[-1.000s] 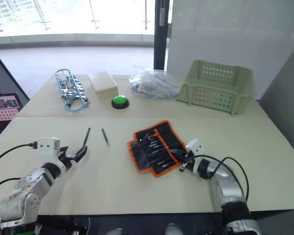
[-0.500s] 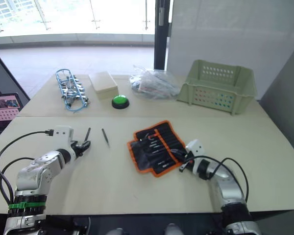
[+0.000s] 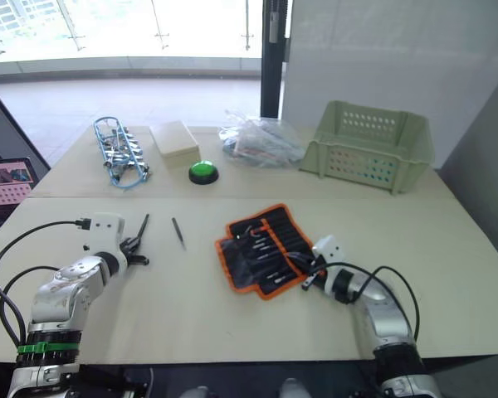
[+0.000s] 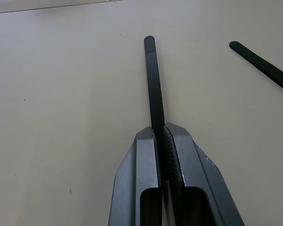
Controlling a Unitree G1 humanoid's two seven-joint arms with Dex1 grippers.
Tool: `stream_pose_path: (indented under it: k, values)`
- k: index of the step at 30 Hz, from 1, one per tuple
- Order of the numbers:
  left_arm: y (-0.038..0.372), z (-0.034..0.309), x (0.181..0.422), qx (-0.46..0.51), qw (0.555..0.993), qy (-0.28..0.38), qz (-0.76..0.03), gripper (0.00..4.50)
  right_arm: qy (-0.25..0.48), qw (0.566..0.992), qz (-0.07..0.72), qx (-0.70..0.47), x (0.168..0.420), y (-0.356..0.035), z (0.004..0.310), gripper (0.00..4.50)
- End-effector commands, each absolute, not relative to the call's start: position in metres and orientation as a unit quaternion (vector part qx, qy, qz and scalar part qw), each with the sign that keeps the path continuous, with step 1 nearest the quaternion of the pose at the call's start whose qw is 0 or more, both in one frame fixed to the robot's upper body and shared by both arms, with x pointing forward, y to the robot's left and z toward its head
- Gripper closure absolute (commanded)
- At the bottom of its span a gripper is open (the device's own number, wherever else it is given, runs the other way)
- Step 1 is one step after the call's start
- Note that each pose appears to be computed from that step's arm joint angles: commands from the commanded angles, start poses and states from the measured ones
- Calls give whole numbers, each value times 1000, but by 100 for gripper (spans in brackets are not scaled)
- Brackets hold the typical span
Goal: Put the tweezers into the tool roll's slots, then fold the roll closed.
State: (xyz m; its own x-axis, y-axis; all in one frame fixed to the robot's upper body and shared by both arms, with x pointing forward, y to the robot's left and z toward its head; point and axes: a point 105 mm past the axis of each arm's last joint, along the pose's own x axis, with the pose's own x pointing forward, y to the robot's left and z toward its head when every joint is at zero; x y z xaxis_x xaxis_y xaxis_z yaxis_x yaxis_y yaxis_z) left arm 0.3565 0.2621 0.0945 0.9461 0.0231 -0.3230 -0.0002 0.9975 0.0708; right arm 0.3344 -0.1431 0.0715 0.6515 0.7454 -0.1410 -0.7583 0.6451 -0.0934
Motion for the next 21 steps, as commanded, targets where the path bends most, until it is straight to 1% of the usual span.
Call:
stream_pose_path:
  k: [1,4,7,11,14,17,21]
  values:
    - [263,119,357,57,992,110,-7,444,65,899,427,-77,330,-135,64,450]
    - [250,134,359,77,992,84,-58,444,66,900,423,-77,327,-136,64,450]
    - [225,151,363,82,986,62,-130,444,68,903,418,-75,321,-138,63,450]
    - [183,150,358,59,963,85,-248,444,67,908,407,-70,314,-139,64,450]
    - [151,150,352,62,938,97,-326,444,69,914,395,-67,308,-142,63,450]
    - [120,154,345,70,910,102,-395,444,66,920,380,-64,303,-147,65,450]
    - [90,156,337,84,874,110,-465,444,60,927,366,-60,296,-150,71,450]
